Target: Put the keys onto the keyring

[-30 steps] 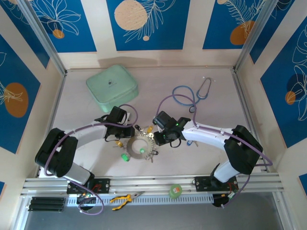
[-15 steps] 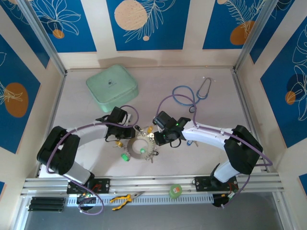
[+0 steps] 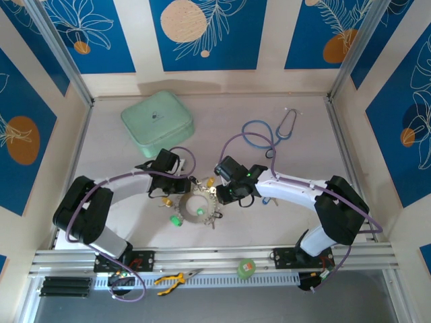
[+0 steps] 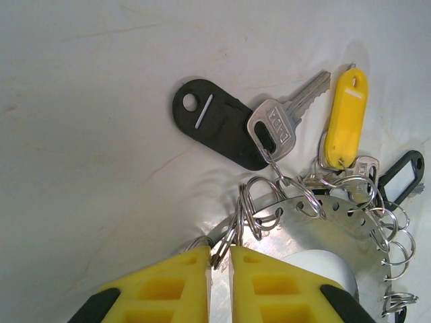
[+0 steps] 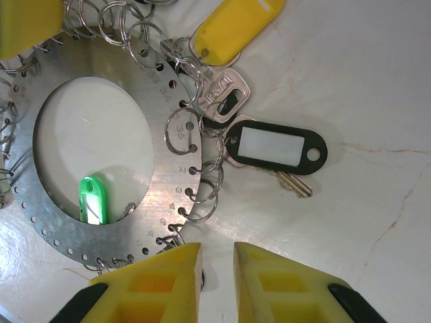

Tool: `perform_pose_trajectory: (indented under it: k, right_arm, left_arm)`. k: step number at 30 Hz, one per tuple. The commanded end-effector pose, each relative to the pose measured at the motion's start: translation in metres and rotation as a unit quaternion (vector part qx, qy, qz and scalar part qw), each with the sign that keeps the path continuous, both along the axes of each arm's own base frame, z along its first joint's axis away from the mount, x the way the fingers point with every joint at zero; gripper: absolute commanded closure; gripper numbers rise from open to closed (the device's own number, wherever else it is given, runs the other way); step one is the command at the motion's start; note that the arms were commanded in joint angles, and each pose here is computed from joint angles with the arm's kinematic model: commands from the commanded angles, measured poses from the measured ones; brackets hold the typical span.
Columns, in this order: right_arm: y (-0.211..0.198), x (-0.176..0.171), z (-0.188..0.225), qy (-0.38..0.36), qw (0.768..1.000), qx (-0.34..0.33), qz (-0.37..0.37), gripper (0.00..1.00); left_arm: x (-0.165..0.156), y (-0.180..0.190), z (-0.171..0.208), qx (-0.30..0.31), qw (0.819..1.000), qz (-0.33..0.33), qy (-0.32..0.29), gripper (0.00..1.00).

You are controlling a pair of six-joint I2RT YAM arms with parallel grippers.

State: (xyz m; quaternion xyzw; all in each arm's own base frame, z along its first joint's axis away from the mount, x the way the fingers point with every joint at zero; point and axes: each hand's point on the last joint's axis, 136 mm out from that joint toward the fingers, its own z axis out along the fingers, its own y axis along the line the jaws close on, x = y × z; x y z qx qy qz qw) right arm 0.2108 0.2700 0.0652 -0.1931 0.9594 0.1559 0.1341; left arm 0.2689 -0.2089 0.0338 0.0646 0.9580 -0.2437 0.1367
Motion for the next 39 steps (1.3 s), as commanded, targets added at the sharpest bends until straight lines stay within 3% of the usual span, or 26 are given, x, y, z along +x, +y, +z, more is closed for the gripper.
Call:
perform_pose_trajectory:
  k: [1, 24, 35, 39]
  right_arm:
    - [0.004, -0.001, 0.008, 0.001, 1.000, 0.006, 0.005, 0.80]
    - [0.003, -0.002, 0.008, 0.004, 1.000, 0.004, 0.005, 0.80]
    - [0.001, -0.002, 0.008, 0.002, 1.000, 0.001, 0.004, 0.80]
    - [0.001, -0.001, 0.009, 0.001, 1.000, 0.001, 0.003, 0.80]
  left_arm:
    - [0.010, -0.007, 0.005, -0.010, 1.000, -0.007, -0.010, 0.86]
    - [0.018, -0.017, 0.002, -0.022, 1.000, -0.012, -0.002, 0.83]
    - [0.017, -0.020, -0.001, -0.020, 1.000, -0.019, 0.002, 0.85]
    - [0.017, -0.020, 0.000, -0.021, 1.000, -0.020, 0.002, 0.91]
